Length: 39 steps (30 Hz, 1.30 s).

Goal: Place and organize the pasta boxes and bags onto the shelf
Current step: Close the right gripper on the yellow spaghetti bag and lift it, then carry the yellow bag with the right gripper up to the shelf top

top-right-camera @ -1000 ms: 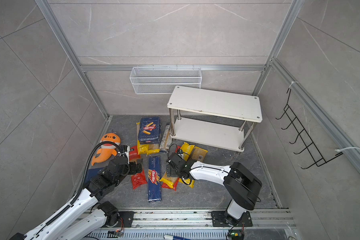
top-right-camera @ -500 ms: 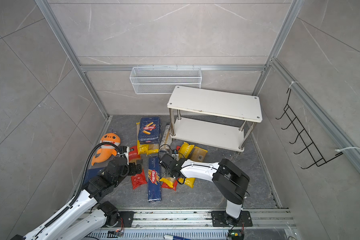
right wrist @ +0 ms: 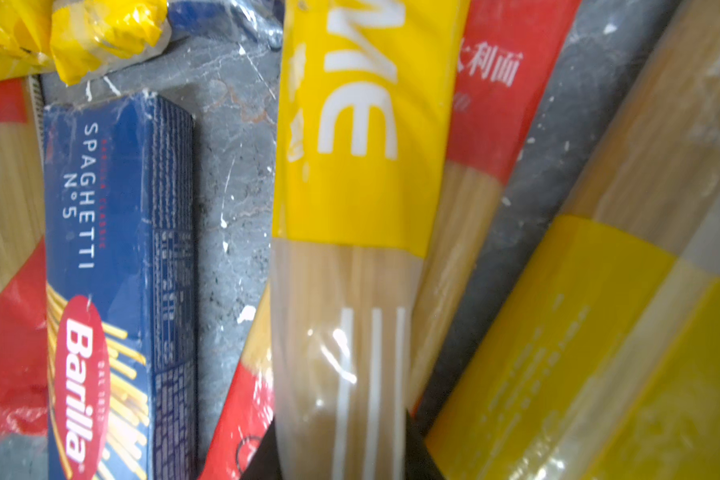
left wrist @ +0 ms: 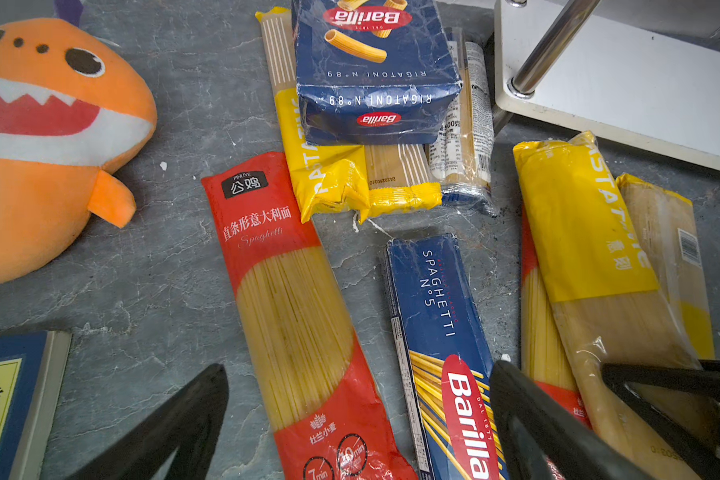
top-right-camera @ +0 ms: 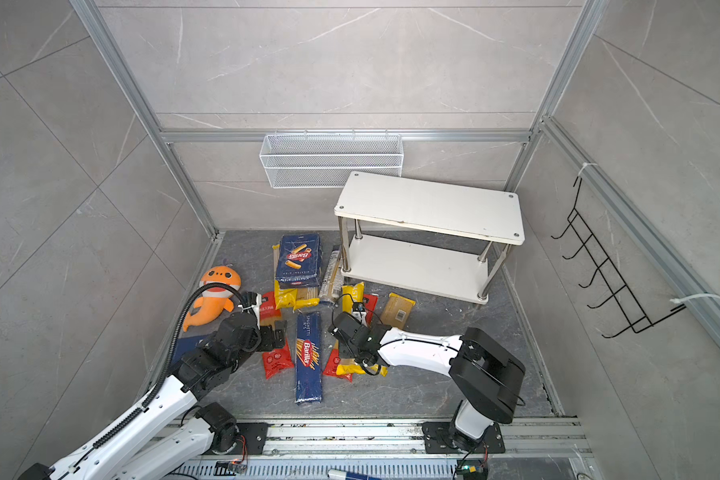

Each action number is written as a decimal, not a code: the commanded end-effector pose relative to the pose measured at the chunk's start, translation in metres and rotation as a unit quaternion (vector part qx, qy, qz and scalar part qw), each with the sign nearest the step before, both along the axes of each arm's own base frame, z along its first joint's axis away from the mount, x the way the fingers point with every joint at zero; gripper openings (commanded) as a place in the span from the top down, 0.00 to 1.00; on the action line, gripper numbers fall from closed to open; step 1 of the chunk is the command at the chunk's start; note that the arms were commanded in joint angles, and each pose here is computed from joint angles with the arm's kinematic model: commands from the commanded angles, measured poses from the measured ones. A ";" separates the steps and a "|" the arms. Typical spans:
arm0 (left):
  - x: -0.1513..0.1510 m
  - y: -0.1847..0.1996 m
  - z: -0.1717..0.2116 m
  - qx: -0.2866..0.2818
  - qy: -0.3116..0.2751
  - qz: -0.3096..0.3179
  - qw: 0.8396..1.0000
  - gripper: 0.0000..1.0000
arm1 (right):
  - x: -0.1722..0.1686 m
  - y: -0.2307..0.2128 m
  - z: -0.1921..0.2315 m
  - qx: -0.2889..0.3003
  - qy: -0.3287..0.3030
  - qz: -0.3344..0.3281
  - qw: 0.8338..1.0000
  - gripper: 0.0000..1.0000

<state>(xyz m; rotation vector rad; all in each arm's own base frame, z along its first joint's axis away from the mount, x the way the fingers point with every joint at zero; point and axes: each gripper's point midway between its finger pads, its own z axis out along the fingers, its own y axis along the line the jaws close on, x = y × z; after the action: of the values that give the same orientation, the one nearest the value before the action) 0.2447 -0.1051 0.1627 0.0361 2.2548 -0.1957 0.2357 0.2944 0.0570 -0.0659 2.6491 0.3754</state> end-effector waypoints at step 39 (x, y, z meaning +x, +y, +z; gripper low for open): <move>-0.002 0.003 0.074 -0.024 -0.047 0.001 0.999 0.00 | -0.014 0.016 0.351 0.205 -0.199 0.149 0.947 1.00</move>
<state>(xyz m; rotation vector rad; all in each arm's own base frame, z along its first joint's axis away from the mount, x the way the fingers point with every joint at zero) 0.2382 -0.1017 0.2181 0.0055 2.1963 -0.2515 0.2046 0.3200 0.3613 -0.3636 2.2755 0.9657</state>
